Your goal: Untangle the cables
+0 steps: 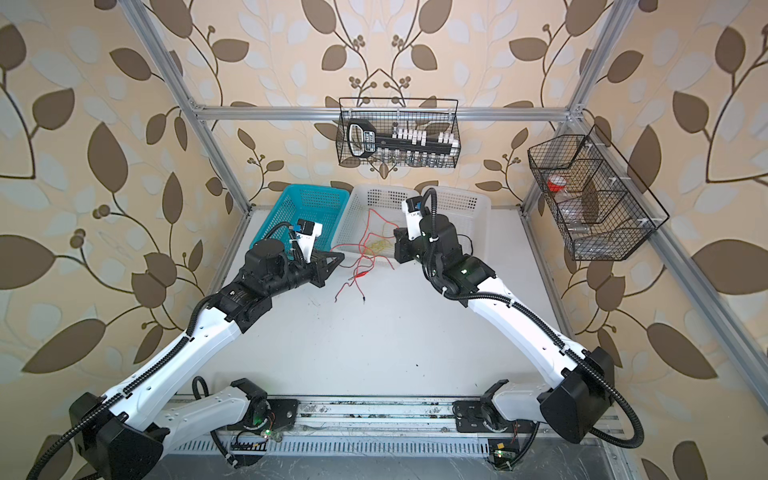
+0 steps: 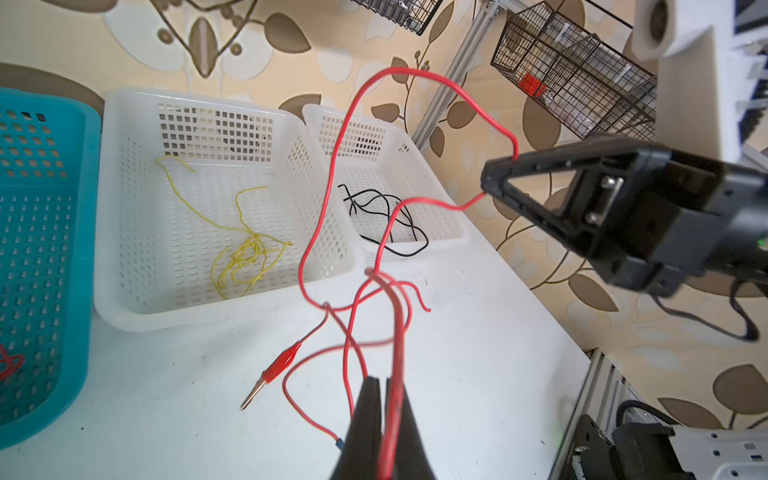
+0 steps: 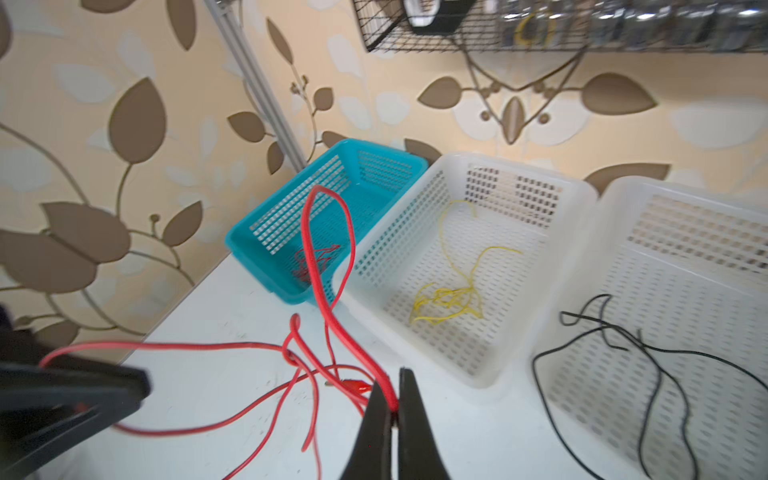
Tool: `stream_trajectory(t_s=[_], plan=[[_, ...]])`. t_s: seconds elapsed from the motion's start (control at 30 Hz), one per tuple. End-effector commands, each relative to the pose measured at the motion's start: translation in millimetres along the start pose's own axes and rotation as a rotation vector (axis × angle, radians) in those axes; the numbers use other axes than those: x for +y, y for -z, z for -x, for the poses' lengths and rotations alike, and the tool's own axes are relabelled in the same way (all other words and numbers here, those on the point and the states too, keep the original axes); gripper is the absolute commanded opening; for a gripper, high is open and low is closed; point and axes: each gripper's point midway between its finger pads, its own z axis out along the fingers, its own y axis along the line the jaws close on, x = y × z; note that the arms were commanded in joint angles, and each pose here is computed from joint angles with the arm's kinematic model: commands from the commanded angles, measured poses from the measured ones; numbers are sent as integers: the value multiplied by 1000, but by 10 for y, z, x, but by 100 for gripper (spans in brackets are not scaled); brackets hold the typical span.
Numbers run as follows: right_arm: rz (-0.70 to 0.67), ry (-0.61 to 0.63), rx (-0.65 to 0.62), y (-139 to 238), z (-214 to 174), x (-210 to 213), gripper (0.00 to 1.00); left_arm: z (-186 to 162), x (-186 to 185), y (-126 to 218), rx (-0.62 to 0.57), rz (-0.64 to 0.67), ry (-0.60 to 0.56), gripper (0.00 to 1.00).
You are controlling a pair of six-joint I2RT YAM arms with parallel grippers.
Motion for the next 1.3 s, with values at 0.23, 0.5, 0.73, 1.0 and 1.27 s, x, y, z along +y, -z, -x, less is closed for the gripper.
stream_trajectory(t_s=[0.23,0.5,0.73,1.0,1.27], plan=[[-353,-115,4,103,-156,-1159,0,138,18,188,-67,44,-51,0],[-517,-147,34,344,-431,-1696,0,253,372,364,-110,286,-17,0],[-560,-147,81,409,-671,-1818,0,419,568,554,-174,441,3,0],[-138,-61,80,167,-805,-967,0,563,207,441,-208,235,-25,0],[103,41,112,-6,-903,-92,0,657,-31,337,-185,107,-43,0]])
